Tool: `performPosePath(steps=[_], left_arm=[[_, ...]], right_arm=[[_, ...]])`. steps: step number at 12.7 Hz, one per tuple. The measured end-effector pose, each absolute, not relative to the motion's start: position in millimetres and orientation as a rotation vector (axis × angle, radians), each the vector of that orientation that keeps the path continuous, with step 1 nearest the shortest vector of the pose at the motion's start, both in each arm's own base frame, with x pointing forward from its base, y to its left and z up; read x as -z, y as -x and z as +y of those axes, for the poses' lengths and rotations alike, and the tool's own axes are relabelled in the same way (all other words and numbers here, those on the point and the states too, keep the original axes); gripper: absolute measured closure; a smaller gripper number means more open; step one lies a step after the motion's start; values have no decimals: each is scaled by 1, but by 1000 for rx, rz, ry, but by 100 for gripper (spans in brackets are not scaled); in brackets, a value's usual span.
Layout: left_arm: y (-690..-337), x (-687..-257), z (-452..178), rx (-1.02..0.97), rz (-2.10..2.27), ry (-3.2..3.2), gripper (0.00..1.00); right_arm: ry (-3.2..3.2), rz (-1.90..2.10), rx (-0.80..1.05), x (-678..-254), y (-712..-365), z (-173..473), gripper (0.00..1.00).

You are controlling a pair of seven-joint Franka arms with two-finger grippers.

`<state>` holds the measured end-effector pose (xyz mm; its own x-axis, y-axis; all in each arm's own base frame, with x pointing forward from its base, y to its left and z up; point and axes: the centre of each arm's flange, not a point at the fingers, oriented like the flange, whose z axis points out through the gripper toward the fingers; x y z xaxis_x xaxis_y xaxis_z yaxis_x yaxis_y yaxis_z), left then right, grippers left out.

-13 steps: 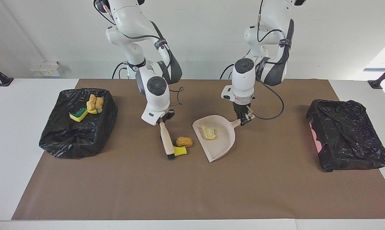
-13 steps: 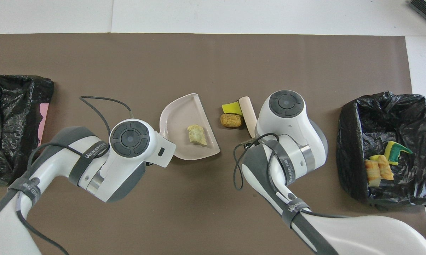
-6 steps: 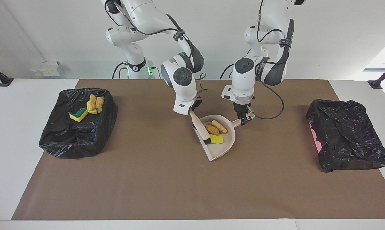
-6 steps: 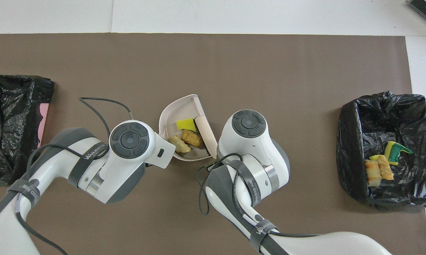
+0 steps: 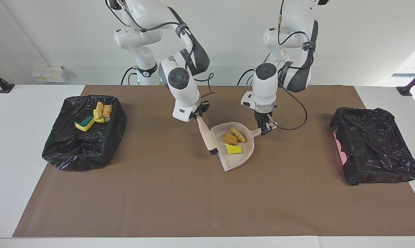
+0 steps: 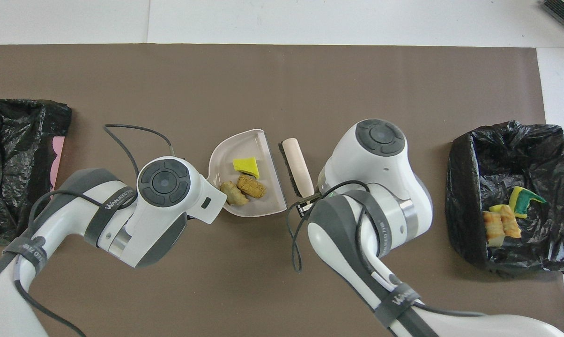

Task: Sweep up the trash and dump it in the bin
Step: 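Brush the yellow sponge and tan bits into the dustpan with the right gripper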

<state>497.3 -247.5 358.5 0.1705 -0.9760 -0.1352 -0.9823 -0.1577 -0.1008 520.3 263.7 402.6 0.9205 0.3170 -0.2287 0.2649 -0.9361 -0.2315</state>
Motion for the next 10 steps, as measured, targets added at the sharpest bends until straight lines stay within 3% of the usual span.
performPosePath(steps=[4, 10], left_arm=[[-519, -379, -193, -48, 2006, 2209, 68], [-531, -453, -20, -13, 1997, 2252, 68]], right_arm=[[2950, -327, -452, -461, -501, 225, 74], [3103, -160, -505, -471, -420, 305, 74]])
